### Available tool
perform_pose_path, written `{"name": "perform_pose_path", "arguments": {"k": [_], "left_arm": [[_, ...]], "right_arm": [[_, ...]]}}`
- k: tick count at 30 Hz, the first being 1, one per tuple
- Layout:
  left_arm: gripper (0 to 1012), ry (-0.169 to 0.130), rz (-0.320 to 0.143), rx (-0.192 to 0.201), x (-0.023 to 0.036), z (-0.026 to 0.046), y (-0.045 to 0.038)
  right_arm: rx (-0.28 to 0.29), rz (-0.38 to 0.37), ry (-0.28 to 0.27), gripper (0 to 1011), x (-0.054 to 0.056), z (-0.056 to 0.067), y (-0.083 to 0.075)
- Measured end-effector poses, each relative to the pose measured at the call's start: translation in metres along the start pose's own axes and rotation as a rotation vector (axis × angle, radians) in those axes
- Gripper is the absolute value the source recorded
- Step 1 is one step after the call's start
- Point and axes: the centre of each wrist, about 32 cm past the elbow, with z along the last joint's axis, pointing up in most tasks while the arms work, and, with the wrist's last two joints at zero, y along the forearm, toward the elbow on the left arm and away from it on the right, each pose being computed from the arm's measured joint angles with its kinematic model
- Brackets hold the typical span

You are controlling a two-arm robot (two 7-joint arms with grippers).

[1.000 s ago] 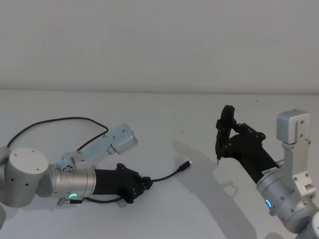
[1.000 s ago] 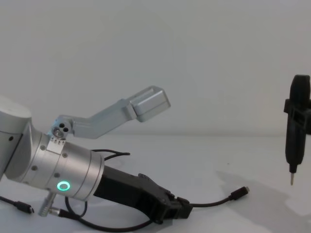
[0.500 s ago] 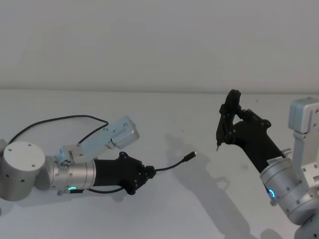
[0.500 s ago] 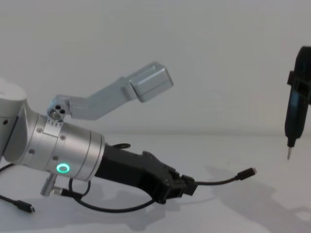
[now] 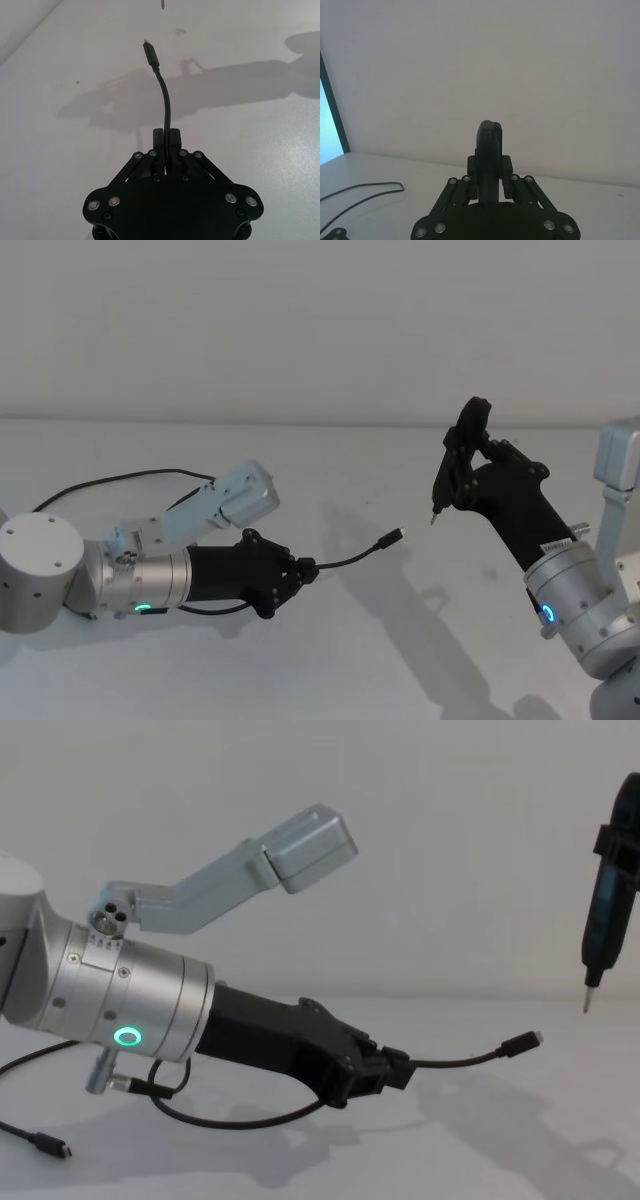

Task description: Pick up the data cable with the one hand.

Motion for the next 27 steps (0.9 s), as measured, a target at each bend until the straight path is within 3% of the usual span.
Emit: {"name": "perform_pose_path", "arguments": {"k": [27], "left_arm": [[67, -0.021, -0.001, -0.019, 0.0, 0.0053, 0.0026]], "right_arm": [[-0.019, 0.025, 0.04, 275, -0.0061, -0.0011, 0.0079]]}}
